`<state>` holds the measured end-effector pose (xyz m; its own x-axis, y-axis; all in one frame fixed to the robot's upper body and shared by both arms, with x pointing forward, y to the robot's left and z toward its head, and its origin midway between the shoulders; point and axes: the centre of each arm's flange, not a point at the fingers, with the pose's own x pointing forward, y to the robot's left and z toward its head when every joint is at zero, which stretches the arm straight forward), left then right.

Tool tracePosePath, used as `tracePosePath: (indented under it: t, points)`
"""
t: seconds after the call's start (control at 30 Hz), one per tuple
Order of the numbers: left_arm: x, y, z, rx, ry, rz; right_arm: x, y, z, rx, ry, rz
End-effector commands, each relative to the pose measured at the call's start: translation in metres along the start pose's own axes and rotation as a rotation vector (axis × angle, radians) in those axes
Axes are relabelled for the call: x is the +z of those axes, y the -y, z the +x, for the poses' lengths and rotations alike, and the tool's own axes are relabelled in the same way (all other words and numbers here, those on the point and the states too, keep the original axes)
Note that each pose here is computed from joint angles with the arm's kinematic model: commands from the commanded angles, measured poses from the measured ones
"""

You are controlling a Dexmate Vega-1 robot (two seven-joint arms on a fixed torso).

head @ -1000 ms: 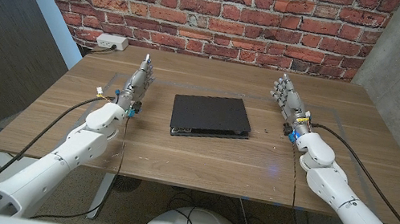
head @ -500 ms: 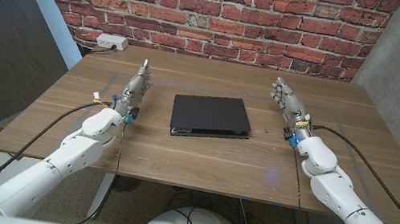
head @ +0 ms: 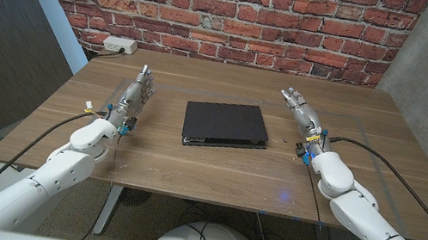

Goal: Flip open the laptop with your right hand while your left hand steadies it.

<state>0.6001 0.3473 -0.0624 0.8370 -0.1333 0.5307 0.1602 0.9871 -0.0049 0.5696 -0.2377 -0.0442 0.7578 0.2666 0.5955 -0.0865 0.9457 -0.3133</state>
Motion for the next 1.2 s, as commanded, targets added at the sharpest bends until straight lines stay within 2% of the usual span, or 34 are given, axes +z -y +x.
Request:
tracePosePath:
  t: [0.03,0.2,0.33,0.5,0.63,0.7,0.83,0.97,1.2]
  points:
    - [0.005,0.004,-0.001,-0.034,-0.003,0.057,0.011,-0.005,-0.015,-0.022,0.015,-0.184]
    - [0.002,0.006,0.006,-0.038,-0.013,0.054,0.015,-0.01,-0.018,-0.005,0.01,-0.251]
    - [0.001,0.009,0.011,-0.057,-0.016,0.089,0.015,-0.011,-0.02,0.003,-0.011,-0.257]
    - [0.001,0.015,0.013,-0.047,-0.011,0.102,0.024,-0.013,-0.019,0.05,-0.016,-0.37]
    - [0.002,0.014,0.02,-0.129,-0.047,0.162,0.025,-0.014,-0.016,0.072,-0.009,-0.376]
    - [0.003,0.014,0.02,-0.119,-0.042,0.153,0.024,-0.015,-0.014,0.079,-0.01,-0.376]
    - [0.003,0.011,0.02,-0.077,-0.028,0.144,0.025,-0.018,-0.013,0.082,0.018,-0.406]
    - [0.005,0.01,0.02,-0.074,-0.036,0.149,0.028,-0.022,-0.014,0.084,0.06,-0.46]
    - [0.006,0.008,0.02,-0.07,-0.051,0.164,0.031,-0.031,-0.017,0.13,0.095,-0.553]
